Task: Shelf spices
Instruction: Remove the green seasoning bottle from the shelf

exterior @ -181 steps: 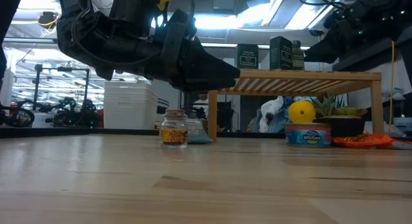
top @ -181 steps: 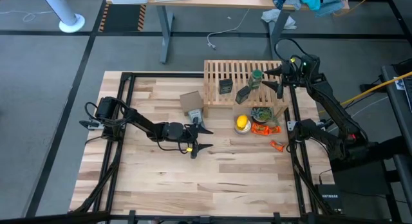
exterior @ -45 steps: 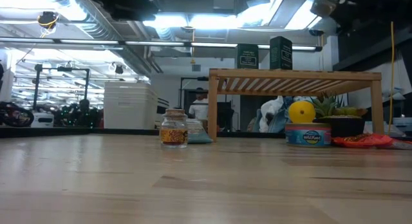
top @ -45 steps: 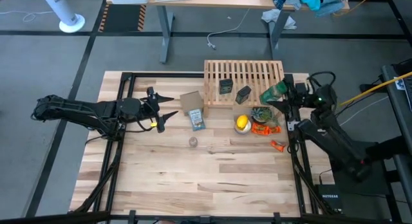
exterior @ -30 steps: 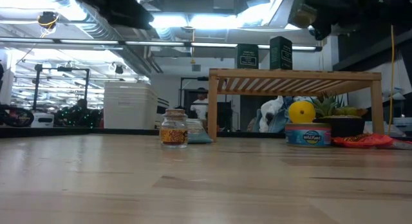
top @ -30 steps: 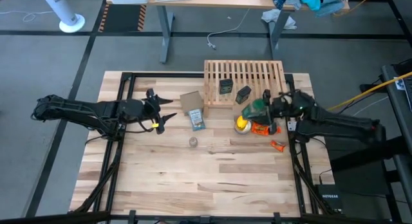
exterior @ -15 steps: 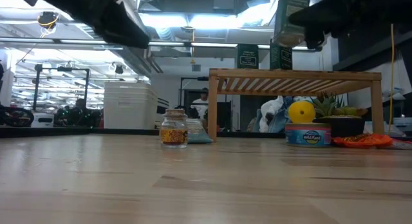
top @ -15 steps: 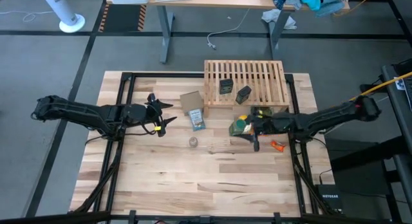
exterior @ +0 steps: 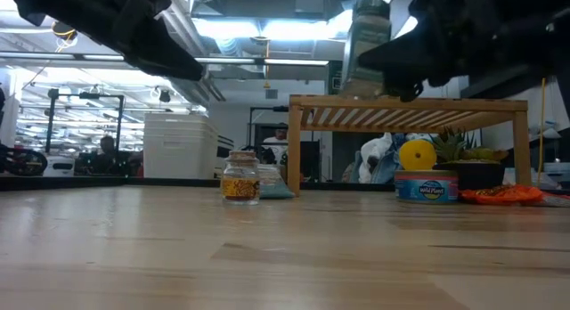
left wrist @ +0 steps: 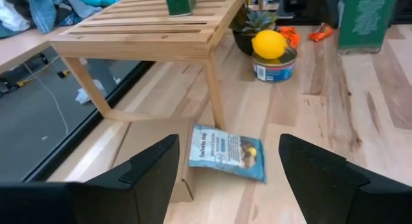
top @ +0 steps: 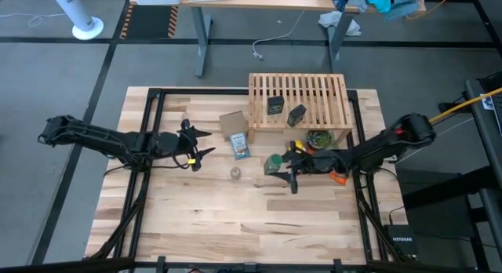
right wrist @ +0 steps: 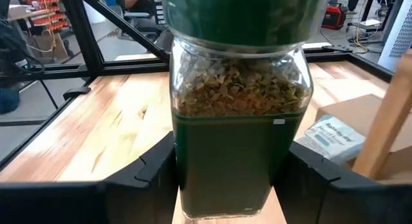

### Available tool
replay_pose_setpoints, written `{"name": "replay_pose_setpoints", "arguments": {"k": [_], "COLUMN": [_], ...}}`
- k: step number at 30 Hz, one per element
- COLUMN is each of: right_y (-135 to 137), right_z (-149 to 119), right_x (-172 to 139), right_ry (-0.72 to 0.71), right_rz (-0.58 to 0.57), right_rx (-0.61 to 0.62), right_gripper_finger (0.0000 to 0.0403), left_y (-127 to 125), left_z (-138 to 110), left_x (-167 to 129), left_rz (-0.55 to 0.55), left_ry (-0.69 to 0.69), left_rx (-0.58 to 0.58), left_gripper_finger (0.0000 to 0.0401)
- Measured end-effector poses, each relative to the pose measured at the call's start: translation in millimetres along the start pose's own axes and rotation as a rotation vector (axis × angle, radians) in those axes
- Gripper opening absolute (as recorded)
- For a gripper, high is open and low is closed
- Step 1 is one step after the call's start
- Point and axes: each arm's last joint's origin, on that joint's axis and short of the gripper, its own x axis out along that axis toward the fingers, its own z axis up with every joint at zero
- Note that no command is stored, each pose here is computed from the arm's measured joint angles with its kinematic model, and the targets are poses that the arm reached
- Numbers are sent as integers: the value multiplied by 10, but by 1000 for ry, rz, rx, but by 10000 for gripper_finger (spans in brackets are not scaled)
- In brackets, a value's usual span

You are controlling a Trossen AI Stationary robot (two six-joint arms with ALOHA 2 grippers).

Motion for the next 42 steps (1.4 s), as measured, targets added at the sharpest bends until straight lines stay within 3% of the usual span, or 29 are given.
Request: {"name": "replay_pose_setpoints", "arguments": {"k": [22, 35, 42], "right_y": [60, 96, 77], "right_z": [-586, -649, -731], "right_x": [597, 811, 795], "right_ry": [143, 155, 239], "right_rz": [-25, -28, -60], "right_rx": [-37, -44, -67], "right_gripper_finger": [202, 224, 225], "left_y": [-171, -235, -258], "left_z": [68, 60, 63], "left_x": [-85, -121, -135], "left_rz": [-99, -136, -150], "left_ry": [-84, -85, -91], "left_rx": [-1, 13, 14], "left_gripper_finger": [260, 260, 260]}}
